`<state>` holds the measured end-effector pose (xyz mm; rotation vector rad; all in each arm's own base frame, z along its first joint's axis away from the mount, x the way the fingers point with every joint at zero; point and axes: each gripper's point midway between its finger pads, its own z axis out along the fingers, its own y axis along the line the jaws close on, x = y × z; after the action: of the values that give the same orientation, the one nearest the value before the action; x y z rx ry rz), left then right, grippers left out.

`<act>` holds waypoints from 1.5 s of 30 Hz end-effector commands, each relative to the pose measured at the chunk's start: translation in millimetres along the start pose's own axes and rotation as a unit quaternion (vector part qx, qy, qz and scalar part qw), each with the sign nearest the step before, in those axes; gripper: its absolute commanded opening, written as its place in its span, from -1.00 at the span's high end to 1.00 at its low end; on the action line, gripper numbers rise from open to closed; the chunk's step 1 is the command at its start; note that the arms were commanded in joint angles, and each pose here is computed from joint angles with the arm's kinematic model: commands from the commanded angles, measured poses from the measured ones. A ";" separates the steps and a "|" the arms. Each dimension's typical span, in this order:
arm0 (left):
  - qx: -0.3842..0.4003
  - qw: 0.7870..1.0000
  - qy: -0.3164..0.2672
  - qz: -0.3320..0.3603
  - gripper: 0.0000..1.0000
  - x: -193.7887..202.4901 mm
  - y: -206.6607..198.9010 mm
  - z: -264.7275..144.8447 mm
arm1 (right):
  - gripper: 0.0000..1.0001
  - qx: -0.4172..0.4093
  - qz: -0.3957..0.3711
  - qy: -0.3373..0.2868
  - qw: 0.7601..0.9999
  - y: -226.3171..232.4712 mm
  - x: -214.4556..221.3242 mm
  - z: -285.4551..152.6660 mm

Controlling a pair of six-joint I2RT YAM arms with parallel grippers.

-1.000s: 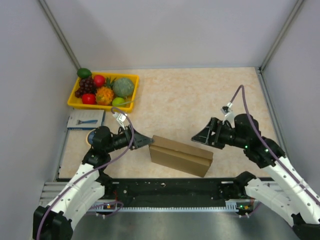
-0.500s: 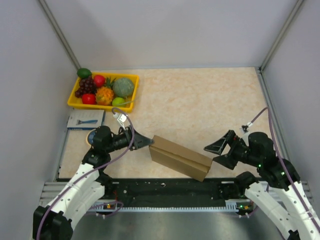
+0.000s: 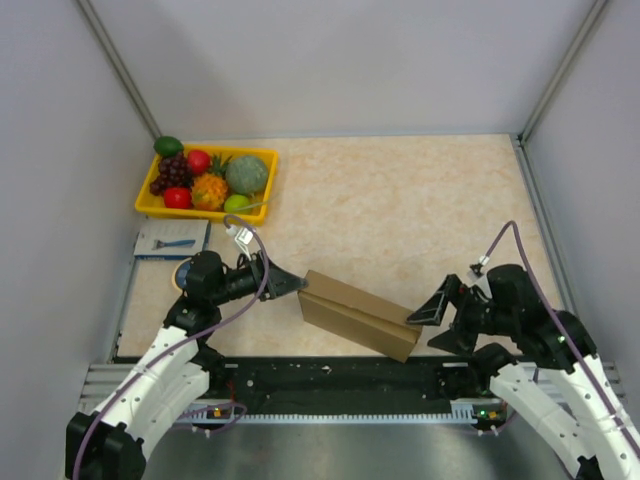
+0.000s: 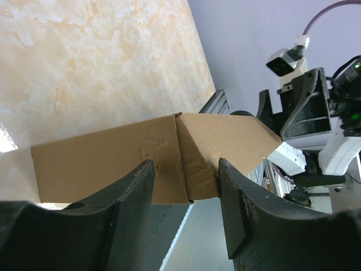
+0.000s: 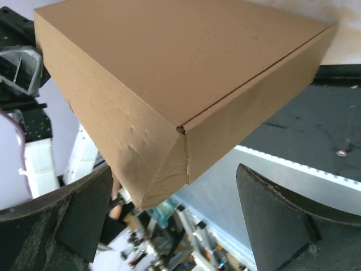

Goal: Fold the paper box

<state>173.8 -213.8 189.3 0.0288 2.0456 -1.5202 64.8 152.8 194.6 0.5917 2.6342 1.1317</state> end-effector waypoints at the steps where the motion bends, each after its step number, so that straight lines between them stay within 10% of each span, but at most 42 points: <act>1: -0.040 0.999 0.004 -0.001 -0.05 4.2 19.8 -0.1 | -0.78 -0.081 0.070 0.060 0.992 17.1 16.7 11.5; 25: -0.053 0.996 -0.063 -0.024 0.05 -6.3 26.0 -5.2 | -0.74 -0.059 -0.220 -0.009 0.974 76.3 -95.1 63.9; 45: -0.062 0.996 -0.061 -0.018 -0.06 -10.7 25.9 -3.6 | -0.55 -0.135 -0.152 -0.032 0.979 41.0 -103.5 38.8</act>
<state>198.0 -196.0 189.6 -0.1577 1.9615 -1.3825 180.1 156.8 196.6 0.2348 2.4284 1.2808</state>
